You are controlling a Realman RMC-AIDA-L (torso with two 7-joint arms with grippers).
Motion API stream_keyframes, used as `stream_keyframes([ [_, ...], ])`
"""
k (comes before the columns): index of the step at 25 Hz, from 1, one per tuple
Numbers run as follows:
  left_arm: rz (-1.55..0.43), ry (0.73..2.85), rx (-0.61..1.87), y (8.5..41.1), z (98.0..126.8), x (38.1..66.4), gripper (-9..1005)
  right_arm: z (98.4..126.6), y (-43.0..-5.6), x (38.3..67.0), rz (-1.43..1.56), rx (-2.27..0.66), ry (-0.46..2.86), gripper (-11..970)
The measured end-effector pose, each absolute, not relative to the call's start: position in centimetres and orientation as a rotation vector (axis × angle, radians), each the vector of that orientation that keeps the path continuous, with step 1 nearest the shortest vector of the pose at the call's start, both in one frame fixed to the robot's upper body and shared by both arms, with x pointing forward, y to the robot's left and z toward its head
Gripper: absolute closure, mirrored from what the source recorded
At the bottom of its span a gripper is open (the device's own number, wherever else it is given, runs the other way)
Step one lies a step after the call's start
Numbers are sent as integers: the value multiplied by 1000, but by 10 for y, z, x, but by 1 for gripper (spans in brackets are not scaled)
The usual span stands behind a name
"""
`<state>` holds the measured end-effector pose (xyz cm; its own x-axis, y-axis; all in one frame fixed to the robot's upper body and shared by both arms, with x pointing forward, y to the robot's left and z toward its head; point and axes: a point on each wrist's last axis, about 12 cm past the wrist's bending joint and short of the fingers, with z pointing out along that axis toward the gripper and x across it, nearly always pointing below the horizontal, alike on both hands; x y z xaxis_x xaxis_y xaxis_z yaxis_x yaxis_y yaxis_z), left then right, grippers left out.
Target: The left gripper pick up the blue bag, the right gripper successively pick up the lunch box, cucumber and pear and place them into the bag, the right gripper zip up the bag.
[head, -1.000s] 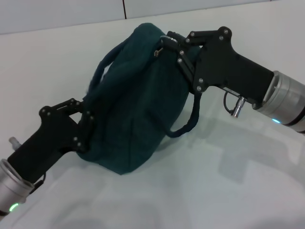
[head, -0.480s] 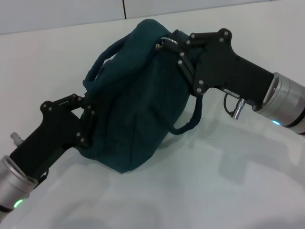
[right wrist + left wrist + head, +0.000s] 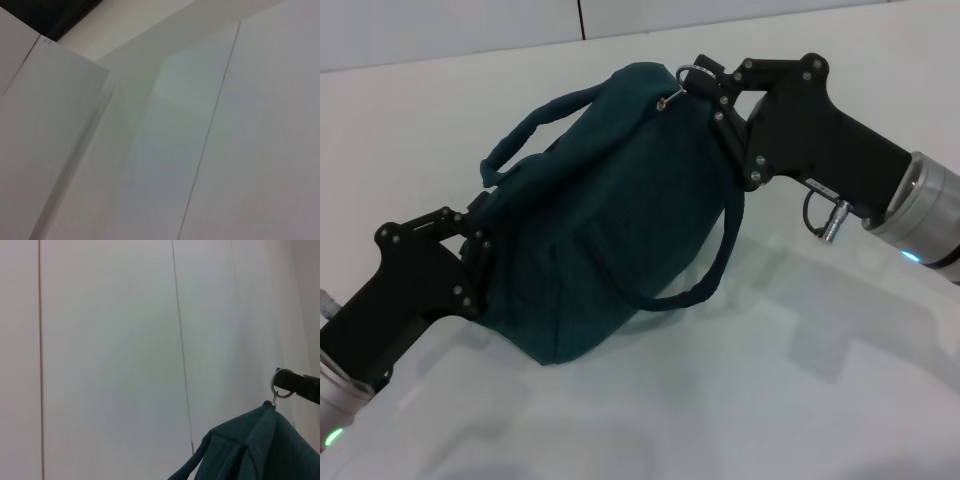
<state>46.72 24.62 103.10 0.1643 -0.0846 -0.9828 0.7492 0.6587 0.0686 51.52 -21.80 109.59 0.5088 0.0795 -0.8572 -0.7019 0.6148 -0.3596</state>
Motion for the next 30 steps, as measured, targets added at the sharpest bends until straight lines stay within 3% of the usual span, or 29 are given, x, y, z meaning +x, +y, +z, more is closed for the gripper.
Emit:
stream_keyframes([
  [30,-607,1302,530,267,1036,475,938,1073,-255,514,577,-550,1158,945],
])
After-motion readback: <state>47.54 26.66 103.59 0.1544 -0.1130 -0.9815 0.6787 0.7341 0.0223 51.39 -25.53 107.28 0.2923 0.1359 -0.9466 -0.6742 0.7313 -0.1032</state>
